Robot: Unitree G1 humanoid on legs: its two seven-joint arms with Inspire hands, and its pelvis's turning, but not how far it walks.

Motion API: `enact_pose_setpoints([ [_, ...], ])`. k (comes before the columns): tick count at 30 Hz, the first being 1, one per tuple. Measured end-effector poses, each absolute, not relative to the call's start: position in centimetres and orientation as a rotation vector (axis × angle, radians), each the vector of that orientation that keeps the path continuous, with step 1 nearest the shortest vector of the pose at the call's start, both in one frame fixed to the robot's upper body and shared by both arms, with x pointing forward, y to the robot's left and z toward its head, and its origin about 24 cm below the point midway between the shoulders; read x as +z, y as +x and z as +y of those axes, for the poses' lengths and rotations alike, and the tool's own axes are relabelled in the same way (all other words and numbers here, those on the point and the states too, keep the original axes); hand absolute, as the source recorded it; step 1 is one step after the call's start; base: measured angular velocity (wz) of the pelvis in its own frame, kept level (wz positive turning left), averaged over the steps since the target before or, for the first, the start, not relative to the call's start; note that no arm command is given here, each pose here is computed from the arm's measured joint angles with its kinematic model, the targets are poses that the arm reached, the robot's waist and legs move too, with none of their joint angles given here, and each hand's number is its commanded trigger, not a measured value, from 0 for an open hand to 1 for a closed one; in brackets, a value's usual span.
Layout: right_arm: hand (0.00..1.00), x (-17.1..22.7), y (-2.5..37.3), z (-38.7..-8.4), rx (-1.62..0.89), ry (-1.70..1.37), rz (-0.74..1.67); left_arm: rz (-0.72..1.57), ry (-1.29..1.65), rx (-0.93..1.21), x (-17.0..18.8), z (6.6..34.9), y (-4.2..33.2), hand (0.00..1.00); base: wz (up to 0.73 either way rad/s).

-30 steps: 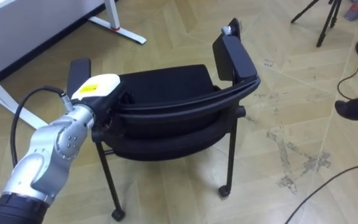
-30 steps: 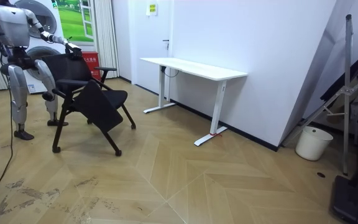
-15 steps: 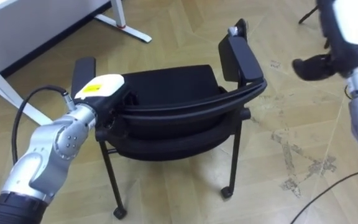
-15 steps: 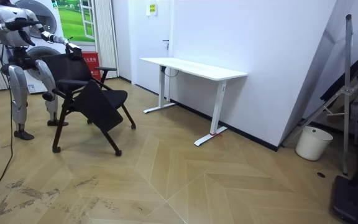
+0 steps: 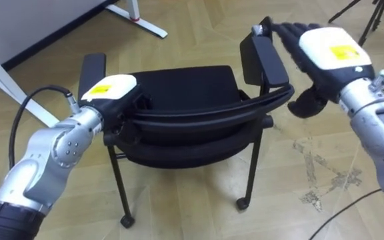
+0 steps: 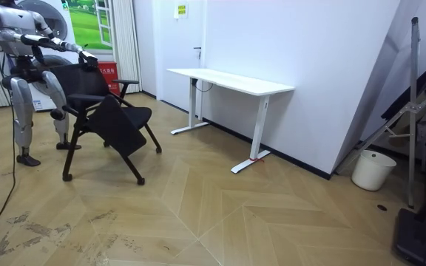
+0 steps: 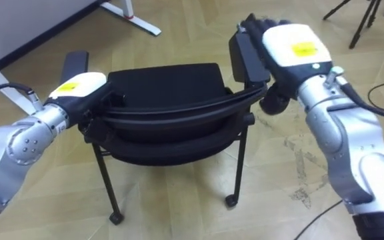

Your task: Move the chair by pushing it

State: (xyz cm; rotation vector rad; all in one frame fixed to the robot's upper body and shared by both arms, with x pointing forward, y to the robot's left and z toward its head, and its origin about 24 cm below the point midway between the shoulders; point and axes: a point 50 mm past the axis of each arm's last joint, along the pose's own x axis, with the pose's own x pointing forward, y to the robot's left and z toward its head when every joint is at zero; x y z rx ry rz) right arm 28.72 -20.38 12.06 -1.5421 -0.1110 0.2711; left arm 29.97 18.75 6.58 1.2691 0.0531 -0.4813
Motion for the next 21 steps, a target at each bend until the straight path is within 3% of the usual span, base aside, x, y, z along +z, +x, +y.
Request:
enact_pose_setpoints([
  [21, 0.0, 8.1, 26.7, -19.0, 0.601, -1.513, 0.09, 0.01, 1.29, -0.539, 6.5, 17.0, 29.7, 1.0, 0.04],
])
